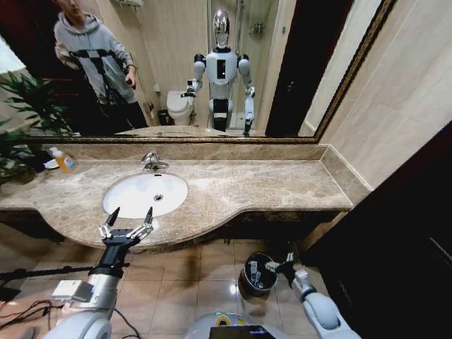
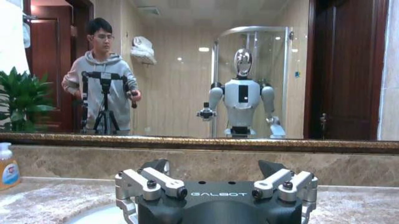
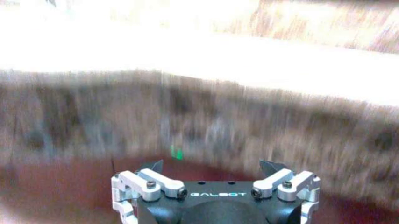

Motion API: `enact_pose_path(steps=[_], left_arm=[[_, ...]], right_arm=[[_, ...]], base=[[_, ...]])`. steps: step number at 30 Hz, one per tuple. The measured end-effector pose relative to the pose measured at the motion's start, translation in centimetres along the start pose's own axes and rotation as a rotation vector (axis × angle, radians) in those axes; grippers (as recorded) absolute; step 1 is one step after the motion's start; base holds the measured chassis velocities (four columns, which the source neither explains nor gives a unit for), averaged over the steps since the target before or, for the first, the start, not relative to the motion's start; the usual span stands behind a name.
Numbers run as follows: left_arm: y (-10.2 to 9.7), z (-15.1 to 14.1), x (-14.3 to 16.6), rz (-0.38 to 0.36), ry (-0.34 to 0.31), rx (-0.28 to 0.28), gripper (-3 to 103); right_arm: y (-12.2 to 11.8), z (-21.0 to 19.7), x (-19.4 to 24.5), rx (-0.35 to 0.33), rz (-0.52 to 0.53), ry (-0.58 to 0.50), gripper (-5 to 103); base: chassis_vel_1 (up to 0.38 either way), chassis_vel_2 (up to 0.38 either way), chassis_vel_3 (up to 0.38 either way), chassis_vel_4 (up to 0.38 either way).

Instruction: Pick up the trash from the sink and place it in the trash bin.

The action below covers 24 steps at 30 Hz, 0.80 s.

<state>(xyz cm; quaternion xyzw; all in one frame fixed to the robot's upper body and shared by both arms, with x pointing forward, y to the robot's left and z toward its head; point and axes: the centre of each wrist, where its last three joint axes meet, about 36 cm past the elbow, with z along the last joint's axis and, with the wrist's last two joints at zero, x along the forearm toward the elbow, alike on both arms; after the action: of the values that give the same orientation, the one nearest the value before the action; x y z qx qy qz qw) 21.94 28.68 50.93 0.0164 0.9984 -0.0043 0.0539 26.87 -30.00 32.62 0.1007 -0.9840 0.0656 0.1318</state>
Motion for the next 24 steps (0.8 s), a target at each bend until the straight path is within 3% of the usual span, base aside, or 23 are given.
enact_pose_path(steps=[12, 24], left_arm=[[0.0, 0.0, 0.0, 0.000, 0.000, 0.000, 100], [0.0, 0.0, 0.0, 0.000, 0.000, 0.000, 100]], right_arm=[[2.5, -10.9, 3.8, -0.045, 0.119, -0.293, 100], [4.1, -16.7, 5.2, -0.138, 0.237, -0.402, 100]], base=[[0.000, 0.000, 0.000, 0.000], [0.000, 0.000, 0.000, 0.000]])
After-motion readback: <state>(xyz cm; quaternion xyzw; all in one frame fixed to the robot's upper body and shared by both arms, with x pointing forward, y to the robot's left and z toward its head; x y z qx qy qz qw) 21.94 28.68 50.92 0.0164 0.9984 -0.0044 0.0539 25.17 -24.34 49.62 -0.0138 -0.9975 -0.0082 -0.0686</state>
